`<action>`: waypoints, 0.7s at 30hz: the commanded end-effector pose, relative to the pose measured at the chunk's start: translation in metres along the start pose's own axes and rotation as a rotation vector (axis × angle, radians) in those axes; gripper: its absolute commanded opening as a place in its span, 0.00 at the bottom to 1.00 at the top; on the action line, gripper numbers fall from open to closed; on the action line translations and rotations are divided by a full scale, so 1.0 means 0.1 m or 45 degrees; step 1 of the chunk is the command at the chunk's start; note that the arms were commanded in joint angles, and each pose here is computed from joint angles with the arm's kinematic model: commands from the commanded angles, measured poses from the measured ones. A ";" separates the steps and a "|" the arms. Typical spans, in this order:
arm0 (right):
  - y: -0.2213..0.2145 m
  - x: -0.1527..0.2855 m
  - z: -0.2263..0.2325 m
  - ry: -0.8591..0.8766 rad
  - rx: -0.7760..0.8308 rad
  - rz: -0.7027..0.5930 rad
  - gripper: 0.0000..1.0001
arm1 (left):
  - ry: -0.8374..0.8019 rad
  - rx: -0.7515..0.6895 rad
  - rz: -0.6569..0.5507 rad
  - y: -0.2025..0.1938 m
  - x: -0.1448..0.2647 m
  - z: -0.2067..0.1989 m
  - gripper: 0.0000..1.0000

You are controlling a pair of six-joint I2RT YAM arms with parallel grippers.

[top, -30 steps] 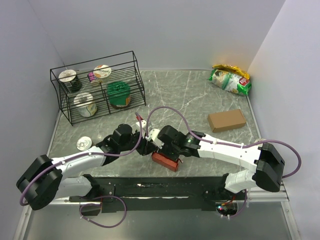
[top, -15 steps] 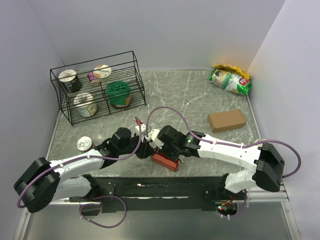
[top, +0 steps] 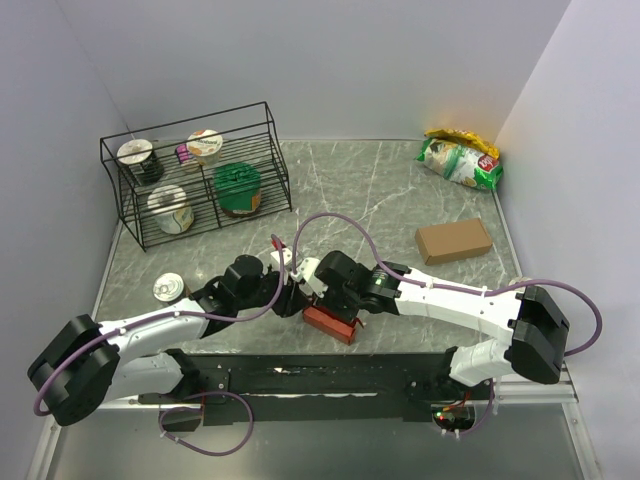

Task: Fold the paper box
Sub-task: Close the paper box at the center of the board.

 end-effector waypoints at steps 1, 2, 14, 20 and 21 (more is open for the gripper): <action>-0.03 -0.02 0.02 0.022 -0.015 0.024 0.00 | -0.002 -0.084 -0.109 0.27 -0.01 -0.01 0.41; -0.03 -0.02 0.02 0.022 -0.015 0.023 0.00 | -0.009 -0.089 -0.111 0.28 -0.01 -0.02 0.41; -0.05 -0.03 0.02 0.021 -0.017 0.027 0.00 | -0.010 -0.158 -0.146 0.44 -0.05 0.00 0.42; -0.05 -0.03 0.02 0.021 -0.017 0.029 0.00 | -0.030 -0.159 -0.152 0.43 -0.05 -0.02 0.37; -0.05 -0.03 0.02 0.023 -0.017 0.030 0.00 | -0.032 -0.166 -0.159 0.44 -0.04 -0.02 0.34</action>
Point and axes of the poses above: each gripper's point midway between its finger pads, its own x axis back along the fingers, its own z axis along the line the jaws close on, y = z × x, the point moved 4 cm from there along x, back along the fingers, and after that the axes turned 10 degrees about -x, right-handed, at the moved point
